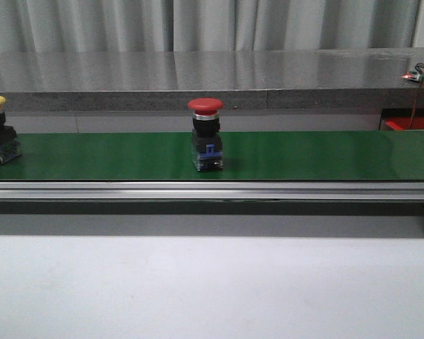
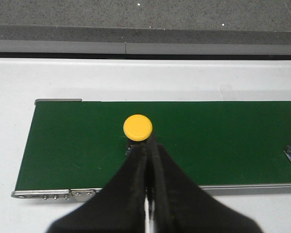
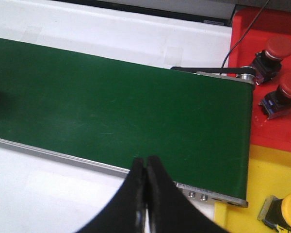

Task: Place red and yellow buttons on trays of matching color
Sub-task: 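Set the yellow button on the belt and open the left gripper, then lower the right gripper onto the red button at belt end, grasp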

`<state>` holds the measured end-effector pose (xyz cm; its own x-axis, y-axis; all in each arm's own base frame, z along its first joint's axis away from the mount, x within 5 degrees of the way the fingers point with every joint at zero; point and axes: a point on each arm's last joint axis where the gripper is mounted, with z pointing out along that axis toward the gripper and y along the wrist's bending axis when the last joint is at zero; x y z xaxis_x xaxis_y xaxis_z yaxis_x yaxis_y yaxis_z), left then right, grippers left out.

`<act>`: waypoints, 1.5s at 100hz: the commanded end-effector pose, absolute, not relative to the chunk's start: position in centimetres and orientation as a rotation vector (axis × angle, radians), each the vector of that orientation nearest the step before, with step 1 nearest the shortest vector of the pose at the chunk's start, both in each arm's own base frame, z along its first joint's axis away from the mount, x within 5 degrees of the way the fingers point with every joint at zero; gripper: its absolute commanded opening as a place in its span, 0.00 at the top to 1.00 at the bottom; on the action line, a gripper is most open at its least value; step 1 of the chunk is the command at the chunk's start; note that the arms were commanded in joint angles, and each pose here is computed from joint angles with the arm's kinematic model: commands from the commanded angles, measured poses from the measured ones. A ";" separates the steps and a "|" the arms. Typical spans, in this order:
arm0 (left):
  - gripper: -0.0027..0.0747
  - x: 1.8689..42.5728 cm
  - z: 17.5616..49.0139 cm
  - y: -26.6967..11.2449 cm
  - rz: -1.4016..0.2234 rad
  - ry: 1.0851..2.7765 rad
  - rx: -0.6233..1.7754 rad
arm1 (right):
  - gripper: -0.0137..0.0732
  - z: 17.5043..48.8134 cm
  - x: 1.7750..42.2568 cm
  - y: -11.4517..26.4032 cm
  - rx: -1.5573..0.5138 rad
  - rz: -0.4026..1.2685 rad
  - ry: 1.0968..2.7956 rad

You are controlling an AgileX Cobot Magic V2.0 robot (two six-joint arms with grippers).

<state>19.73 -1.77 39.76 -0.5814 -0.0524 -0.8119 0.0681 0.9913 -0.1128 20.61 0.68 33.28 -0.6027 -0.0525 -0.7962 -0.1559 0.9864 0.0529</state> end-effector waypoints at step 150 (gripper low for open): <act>0.99 25.1 39.2 -2.4 -0.207 2.122 0.010 | 0.08 34.3 26.6 2.5 -0.245 0.328 2.409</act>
<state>25.43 -2.29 36.74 -0.6357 -0.0570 -0.7698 0.0740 0.9882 -0.1342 25.85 1.83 32.40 -0.8009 -0.0959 -0.5911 -0.2359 0.9578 0.1642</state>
